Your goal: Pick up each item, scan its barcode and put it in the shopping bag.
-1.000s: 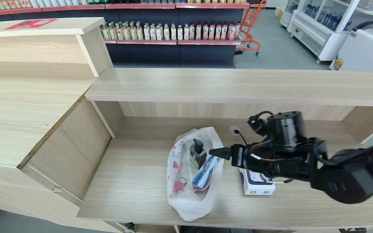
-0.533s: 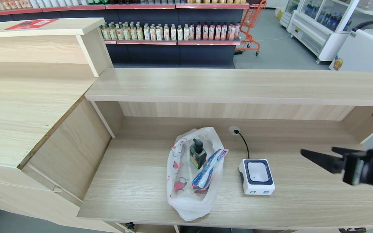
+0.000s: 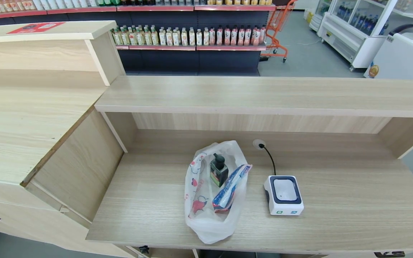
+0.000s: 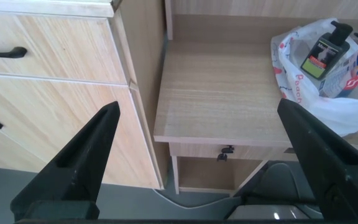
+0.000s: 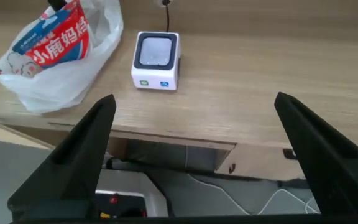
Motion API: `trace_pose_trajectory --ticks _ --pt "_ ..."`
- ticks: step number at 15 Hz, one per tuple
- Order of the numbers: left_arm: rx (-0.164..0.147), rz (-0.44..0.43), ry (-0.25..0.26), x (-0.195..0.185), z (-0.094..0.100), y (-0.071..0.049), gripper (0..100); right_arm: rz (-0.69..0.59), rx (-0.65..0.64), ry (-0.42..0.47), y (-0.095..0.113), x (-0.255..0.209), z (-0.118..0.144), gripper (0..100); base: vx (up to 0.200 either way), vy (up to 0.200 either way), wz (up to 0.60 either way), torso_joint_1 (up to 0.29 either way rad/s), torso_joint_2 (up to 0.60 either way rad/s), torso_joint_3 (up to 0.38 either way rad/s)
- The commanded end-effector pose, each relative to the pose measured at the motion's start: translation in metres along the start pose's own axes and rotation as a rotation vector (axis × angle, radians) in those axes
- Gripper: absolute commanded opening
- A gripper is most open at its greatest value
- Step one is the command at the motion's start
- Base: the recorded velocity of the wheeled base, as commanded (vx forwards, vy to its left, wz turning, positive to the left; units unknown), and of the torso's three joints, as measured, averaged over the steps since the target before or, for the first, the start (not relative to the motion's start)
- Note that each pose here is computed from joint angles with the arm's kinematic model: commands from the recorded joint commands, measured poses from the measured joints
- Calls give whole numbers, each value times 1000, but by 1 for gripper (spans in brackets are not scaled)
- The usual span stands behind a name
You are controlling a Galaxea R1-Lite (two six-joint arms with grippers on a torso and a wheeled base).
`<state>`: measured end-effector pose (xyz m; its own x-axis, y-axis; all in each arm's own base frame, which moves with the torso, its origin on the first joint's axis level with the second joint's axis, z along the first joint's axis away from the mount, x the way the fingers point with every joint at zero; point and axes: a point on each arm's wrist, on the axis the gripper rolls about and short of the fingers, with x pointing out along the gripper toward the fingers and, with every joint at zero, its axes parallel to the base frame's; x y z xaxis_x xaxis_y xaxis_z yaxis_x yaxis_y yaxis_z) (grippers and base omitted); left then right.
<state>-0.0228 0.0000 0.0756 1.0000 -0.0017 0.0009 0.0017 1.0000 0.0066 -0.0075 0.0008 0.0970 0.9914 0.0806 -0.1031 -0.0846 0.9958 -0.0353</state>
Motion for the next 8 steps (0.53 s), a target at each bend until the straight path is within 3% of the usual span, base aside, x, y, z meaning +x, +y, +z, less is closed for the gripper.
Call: trace_pose_trajectory --ticks 1,8 --pt "1 0 1 0 0 0 100 -63 3 -98 2 -13 -23 100 0 0 0 0 0 0" --pt "0 0 -1 0 0 0 100 -63 8 -98 2 -13 -23 100 0 0 0 0 0 0"
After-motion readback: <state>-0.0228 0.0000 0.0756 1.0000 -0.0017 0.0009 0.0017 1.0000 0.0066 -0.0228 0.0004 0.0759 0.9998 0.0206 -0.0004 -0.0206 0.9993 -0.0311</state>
